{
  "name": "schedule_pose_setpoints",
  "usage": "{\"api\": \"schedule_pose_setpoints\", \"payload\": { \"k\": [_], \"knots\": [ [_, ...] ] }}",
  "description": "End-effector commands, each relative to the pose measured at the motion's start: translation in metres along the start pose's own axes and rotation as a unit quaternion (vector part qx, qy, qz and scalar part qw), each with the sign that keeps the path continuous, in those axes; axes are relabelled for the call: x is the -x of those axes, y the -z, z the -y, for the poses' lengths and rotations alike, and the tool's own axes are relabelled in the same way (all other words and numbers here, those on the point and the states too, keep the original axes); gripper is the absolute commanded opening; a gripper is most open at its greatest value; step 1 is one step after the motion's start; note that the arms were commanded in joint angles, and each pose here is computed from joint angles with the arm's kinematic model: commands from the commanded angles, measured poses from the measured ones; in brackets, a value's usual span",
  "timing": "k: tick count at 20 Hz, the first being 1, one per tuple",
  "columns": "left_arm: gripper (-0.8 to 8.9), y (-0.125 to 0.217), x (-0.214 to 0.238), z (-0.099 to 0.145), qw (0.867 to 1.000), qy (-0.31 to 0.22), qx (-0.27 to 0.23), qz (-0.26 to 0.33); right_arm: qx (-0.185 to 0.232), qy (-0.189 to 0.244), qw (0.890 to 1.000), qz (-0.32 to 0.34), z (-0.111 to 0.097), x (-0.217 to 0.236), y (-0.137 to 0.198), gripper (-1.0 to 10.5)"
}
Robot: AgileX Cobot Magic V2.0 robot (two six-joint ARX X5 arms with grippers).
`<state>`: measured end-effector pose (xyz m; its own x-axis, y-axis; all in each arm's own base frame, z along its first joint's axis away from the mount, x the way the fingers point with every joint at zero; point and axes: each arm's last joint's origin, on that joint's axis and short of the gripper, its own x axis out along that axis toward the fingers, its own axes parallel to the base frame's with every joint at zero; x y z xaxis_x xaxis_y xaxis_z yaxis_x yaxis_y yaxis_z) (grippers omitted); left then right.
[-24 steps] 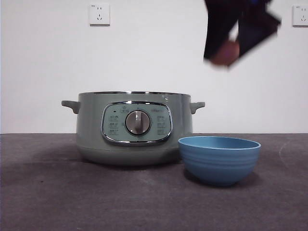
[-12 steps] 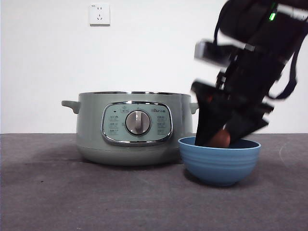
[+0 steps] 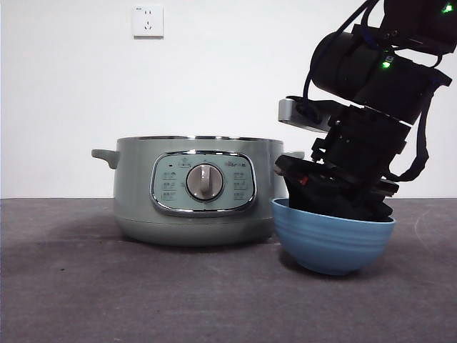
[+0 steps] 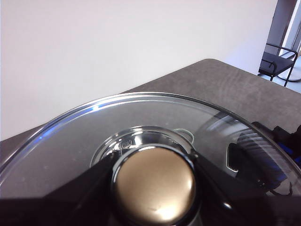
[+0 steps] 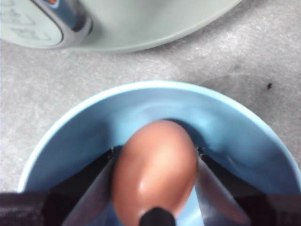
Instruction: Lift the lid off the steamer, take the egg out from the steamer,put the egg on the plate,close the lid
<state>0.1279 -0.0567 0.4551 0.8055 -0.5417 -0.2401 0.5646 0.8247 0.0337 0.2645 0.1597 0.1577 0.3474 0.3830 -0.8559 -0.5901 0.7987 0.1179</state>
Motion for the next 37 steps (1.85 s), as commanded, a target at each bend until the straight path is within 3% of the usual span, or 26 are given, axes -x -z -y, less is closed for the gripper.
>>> {"api": "schedule_pose_setpoints", "payload": {
  "k": [1,7,12,16,21,29,37],
  "knots": [
    [-0.08,-0.006,0.003,0.000,0.999,-0.003,-0.013,0.029,-0.004,-0.003,1.000,-0.016,-0.001,-0.004,0.005,4.2],
    [-0.08,-0.006,0.003,0.000,1.000,-0.003,-0.012,0.028,0.002,-0.002,1.000,0.019,-0.004,0.015,-0.002,4.2],
    [-0.08,-0.006,-0.008,-0.003,1.000,-0.002,-0.011,0.022,0.013,0.001,0.994,0.104,-0.013,0.074,-0.010,4.2],
    [-0.08,-0.005,-0.033,-0.008,1.000,0.000,-0.007,0.004,0.014,0.002,0.982,0.187,-0.023,0.137,-0.002,4.2],
    [-0.08,-0.001,-0.091,-0.019,1.000,0.007,-0.003,-0.015,0.023,0.005,0.960,0.280,-0.035,0.211,0.030,4.1],
    [-0.08,0.028,-0.194,-0.029,0.999,0.034,0.001,-0.039,-0.006,0.000,0.924,0.382,-0.044,0.268,0.074,4.1],
    [-0.08,0.044,-0.236,-0.029,0.999,0.039,-0.004,-0.028,-0.017,-0.004,0.921,0.389,-0.045,0.271,0.076,4.1]
  ]
}}
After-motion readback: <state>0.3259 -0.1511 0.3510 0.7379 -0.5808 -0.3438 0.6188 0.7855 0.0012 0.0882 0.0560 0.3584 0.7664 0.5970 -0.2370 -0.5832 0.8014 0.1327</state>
